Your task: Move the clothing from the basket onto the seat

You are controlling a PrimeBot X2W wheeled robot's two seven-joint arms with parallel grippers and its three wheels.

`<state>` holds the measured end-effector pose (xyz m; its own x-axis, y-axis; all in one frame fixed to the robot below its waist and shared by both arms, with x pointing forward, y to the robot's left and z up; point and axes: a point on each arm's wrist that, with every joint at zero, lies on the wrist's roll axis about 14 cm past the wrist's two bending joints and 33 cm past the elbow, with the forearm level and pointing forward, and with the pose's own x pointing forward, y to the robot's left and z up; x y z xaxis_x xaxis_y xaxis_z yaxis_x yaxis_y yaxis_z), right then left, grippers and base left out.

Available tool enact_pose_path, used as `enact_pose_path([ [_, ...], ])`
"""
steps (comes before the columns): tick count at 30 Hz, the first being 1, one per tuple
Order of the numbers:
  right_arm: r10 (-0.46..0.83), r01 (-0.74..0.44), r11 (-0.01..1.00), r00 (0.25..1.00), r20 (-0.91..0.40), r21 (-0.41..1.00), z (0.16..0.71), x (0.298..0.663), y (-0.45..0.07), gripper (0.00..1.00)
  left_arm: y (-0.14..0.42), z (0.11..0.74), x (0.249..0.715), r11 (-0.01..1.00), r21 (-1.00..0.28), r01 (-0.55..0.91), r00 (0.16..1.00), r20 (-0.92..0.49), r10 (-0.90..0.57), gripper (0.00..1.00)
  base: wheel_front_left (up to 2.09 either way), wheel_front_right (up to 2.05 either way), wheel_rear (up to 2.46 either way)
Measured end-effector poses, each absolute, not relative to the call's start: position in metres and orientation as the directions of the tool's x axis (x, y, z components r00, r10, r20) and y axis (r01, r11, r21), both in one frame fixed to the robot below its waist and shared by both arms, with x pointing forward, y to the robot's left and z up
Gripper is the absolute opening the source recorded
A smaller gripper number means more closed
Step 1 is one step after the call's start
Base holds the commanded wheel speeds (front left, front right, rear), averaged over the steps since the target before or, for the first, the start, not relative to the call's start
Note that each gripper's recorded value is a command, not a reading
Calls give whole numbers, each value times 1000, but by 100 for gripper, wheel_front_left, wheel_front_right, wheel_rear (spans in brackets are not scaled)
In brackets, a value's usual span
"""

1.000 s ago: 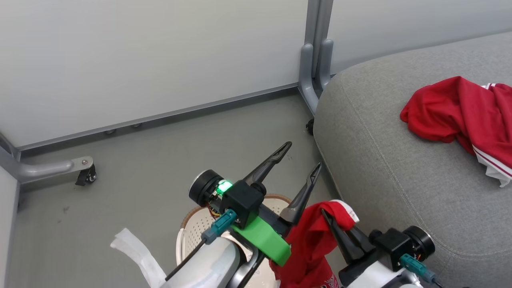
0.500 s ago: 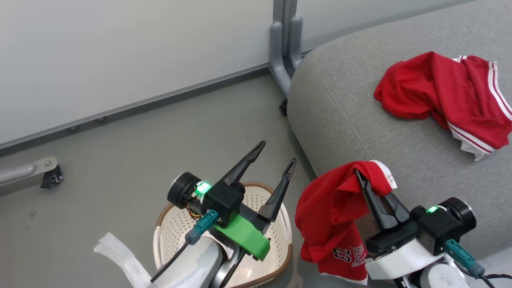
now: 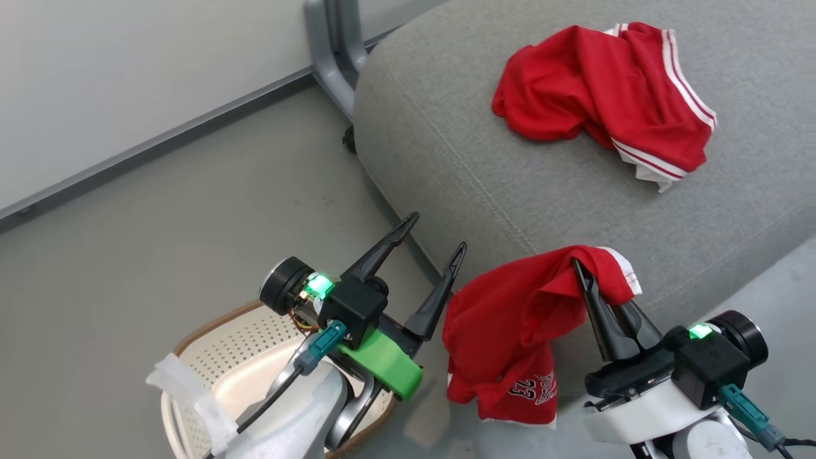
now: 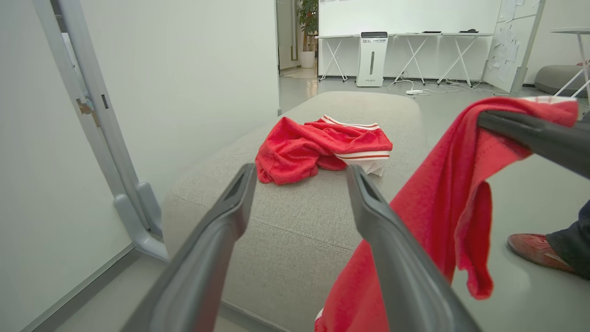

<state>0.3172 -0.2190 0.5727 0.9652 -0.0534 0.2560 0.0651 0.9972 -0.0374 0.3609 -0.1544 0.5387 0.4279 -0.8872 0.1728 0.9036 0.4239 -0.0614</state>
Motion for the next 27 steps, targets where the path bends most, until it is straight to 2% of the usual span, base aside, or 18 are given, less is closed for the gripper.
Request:
enact_pose_path([
  [7,-164,181,983,949,270,-39,581,304,-249,0,-181,525,352,339,-85,937,349,160,-923,100,0,0,0],
  [11,-203,234,971,919,338,-54,606,312,-270,0,-186,515,353,322,-110,940,336,150,-930,100,0,0,0],
  [19,-157,294,939,827,539,-178,692,352,-318,0,-184,490,359,297,-132,946,313,121,-942,100,0,0,0],
  [27,-63,340,890,752,656,-304,776,415,-359,0,-170,456,372,314,-177,933,328,61,-943,100,0,0,0],
])
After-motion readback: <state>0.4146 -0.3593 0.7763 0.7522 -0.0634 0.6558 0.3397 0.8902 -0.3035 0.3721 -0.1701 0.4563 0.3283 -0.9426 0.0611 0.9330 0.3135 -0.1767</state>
